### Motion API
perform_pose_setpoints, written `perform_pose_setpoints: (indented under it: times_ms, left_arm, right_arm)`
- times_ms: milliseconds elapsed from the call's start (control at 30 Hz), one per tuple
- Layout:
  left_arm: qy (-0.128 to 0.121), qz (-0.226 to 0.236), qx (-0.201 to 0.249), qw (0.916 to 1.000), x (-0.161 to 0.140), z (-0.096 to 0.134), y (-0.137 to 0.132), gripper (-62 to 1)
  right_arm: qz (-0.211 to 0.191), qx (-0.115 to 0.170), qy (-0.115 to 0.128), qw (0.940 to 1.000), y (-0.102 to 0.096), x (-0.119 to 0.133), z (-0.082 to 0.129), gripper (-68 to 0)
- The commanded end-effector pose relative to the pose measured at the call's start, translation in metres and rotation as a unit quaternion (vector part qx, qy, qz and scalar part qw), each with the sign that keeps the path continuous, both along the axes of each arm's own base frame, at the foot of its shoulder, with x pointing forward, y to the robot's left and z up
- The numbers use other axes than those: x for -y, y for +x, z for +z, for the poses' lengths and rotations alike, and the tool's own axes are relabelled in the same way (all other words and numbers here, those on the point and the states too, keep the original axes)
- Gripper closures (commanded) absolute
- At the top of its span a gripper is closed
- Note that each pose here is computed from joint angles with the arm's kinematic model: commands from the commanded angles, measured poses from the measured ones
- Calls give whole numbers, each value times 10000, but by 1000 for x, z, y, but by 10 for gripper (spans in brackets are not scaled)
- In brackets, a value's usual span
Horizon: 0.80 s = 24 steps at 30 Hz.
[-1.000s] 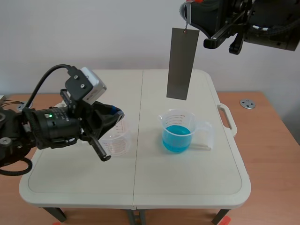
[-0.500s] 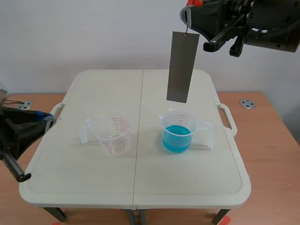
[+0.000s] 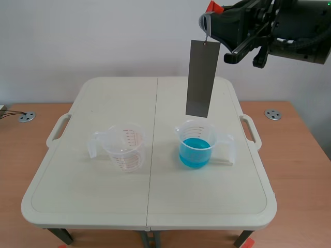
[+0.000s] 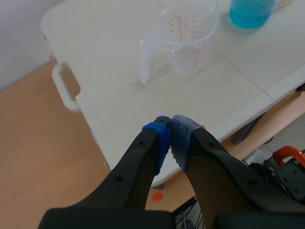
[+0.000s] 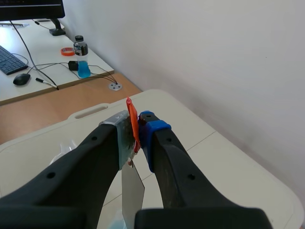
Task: Hold the metal plate by the orange handle, dip it into the blue solution, take it out and point at it, then put the plate back in the beaker on the left.
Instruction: 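Lower the plate into the blue solution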
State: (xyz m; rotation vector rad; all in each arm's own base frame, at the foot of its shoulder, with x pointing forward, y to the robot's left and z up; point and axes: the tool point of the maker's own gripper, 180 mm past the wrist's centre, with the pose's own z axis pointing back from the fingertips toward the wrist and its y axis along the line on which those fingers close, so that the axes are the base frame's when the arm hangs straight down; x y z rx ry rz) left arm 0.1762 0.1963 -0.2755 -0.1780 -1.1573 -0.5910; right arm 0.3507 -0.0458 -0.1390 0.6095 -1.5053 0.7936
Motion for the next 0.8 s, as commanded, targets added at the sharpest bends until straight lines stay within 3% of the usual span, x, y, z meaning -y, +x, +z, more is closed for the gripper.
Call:
perform_pose_setpoints:
  times_ms: [0, 333, 767]
  left_arm:
    - [-97, 160, 105, 9998, -2, 6, -1, -18]
    - [-137, 782, -224, 9966, -17, -8, -26, -18]
    - [-162, 777, -6, 9968, -16, -1, -12, -18]
  right_arm:
    - [-58, 99, 86, 9999, 4, 6, 5, -13]
    - [-244, -151, 96, 9995, 15, 12, -18, -13]
    - [-381, -296, 161, 9987, 22, 16, -36, -13]
